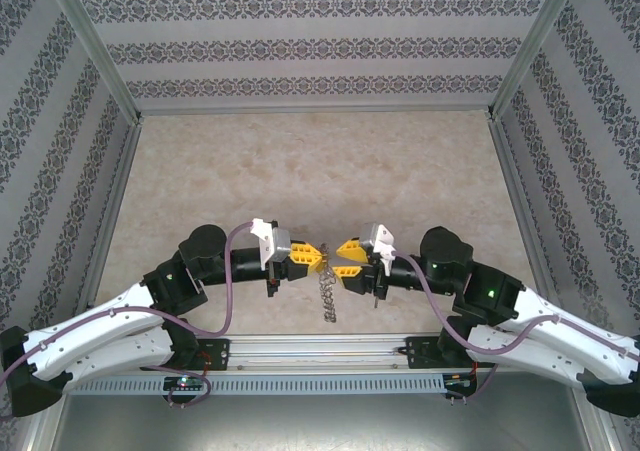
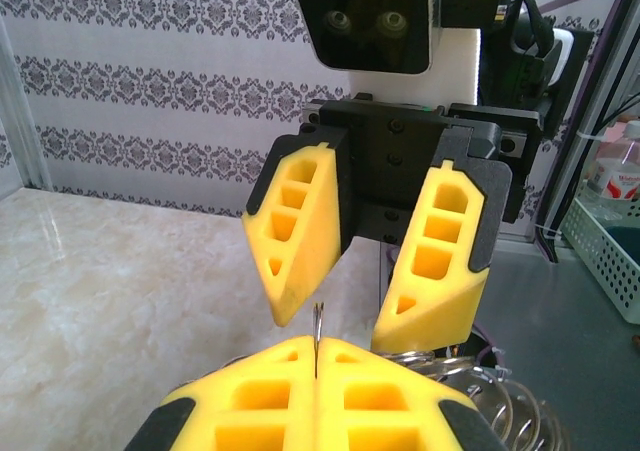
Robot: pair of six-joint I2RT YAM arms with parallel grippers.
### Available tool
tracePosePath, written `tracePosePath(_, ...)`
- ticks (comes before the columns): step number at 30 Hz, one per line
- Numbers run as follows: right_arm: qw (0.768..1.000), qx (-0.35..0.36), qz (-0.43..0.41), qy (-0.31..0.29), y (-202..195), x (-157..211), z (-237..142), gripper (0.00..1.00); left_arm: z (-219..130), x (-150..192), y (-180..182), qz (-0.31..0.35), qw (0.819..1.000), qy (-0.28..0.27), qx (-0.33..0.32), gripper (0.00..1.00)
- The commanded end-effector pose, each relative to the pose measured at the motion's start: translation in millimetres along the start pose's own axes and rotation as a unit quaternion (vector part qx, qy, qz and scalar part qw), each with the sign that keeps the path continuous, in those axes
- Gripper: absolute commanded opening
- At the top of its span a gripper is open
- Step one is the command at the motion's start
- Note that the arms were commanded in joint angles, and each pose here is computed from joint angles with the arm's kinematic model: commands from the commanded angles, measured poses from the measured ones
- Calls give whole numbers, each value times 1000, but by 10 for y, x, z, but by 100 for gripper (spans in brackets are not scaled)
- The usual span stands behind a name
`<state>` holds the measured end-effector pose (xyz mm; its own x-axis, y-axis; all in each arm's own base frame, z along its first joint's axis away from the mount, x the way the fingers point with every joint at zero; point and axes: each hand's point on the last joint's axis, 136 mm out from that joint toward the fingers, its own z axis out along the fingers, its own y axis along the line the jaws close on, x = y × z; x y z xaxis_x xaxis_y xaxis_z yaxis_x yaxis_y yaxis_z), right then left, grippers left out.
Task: Put the keys on the keyring
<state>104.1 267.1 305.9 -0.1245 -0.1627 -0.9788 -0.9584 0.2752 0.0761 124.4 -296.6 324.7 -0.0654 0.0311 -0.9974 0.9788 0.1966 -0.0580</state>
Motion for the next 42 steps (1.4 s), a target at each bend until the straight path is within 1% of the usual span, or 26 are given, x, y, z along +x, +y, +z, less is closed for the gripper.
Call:
tracePosePath(1, 1000, 1, -10, -27, -3, -58, -24, 40, -45, -352, -33, 18, 998, -60, 8, 0)
tracePosePath(6, 999, 15, -20, -30, -65, -15, -2, 41, 14, -343, -38, 15, 998, -49, 19, 0)
tracePosePath(10, 999, 20, -24, -35, -99, -23, 2, 41, 35, -370, -41, 13, 998, -51, 24, 0)
tracePosePath(16, 997, 26, -35, -65, -89, -69, -121, 41, -80, -574, -61, -5, 993, -108, 49, 0)
tracePosePath(21, 993, 26, -47, -106, -35, -124, -301, 41, -273, -772, -16, -30, 983, -164, 76, 0)
tracePosePath(23, 992, 29, -49, -111, -44, -124, -314, 43, -329, -834, 18, -37, 979, -178, 86, 0)
tracePosePath(26, 993, 33, -58, -98, -78, -85, -226, 43, -339, -890, 60, -49, 976, -187, 101, 0)
tracePosePath(29, 993, 29, -72, -92, -96, -132, -99, 42, -304, -931, 76, -56, 973, -189, 121, 0)
tracePosePath(33, 989, 30, -92, -110, -126, -303, 27, 41, -293, -982, 126, -74, 965, -199, 154, 0)
tracePosePath(38, 985, 8, -109, -134, -60, -517, 99, 39, -255, -929, 260, -92, 963, -200, 155, 0)
tracePosePath(42, 984, 8, -114, -140, -58, -564, 105, 39, -225, -881, 298, -95, 965, -193, 153, 0)
